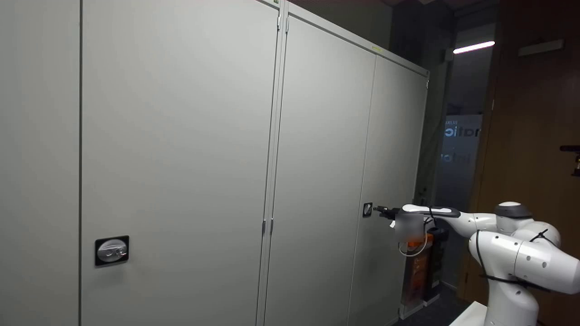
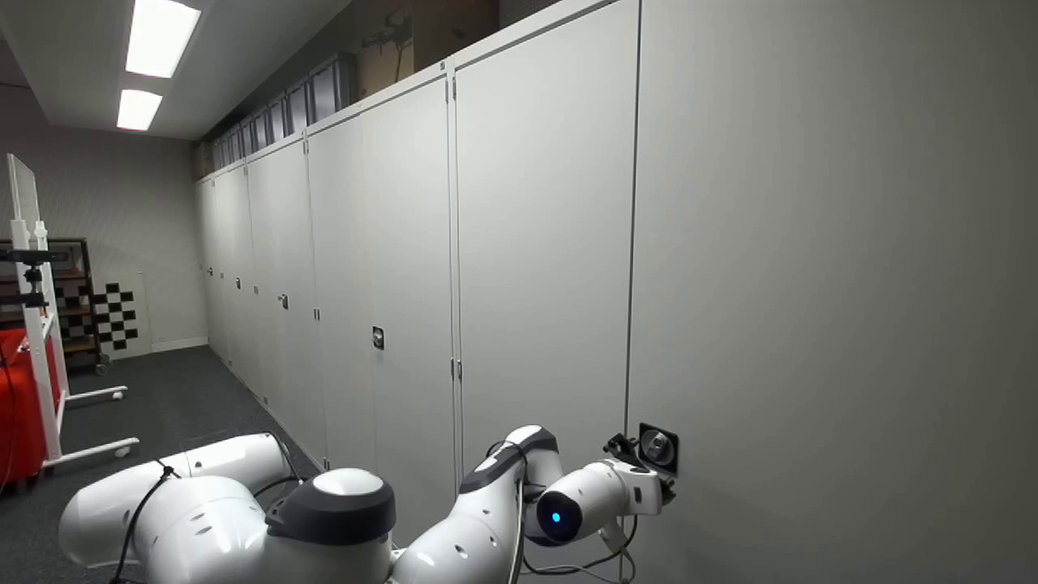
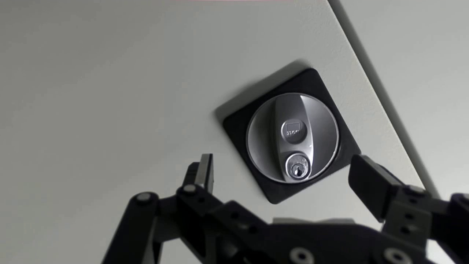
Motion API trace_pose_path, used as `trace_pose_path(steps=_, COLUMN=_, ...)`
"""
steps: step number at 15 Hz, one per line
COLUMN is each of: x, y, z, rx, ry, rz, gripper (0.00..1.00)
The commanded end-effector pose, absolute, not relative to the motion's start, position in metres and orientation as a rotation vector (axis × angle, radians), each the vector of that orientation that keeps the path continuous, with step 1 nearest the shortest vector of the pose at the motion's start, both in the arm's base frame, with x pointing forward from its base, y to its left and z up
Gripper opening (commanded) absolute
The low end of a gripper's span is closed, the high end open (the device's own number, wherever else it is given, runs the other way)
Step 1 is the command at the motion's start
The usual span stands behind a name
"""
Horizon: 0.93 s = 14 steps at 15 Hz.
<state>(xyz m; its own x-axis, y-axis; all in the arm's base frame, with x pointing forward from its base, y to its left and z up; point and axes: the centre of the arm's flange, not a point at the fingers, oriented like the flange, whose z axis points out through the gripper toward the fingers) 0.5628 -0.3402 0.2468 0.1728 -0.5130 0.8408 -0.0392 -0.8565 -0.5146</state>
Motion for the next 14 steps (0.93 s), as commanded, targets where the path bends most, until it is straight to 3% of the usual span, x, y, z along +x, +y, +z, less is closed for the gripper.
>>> trace_pose_path(steps=1, x=0.5653, y=-0.3389, z=0.2460, rx=-2.055, ry=0.546, rz=-1.759, gripper=1.00)
trace_pose_path(steps=14, x=0.5635, y=-0.3345, z=0.2478, rx=-2.036, ry=0.567, rz=-1.787, gripper=1.00)
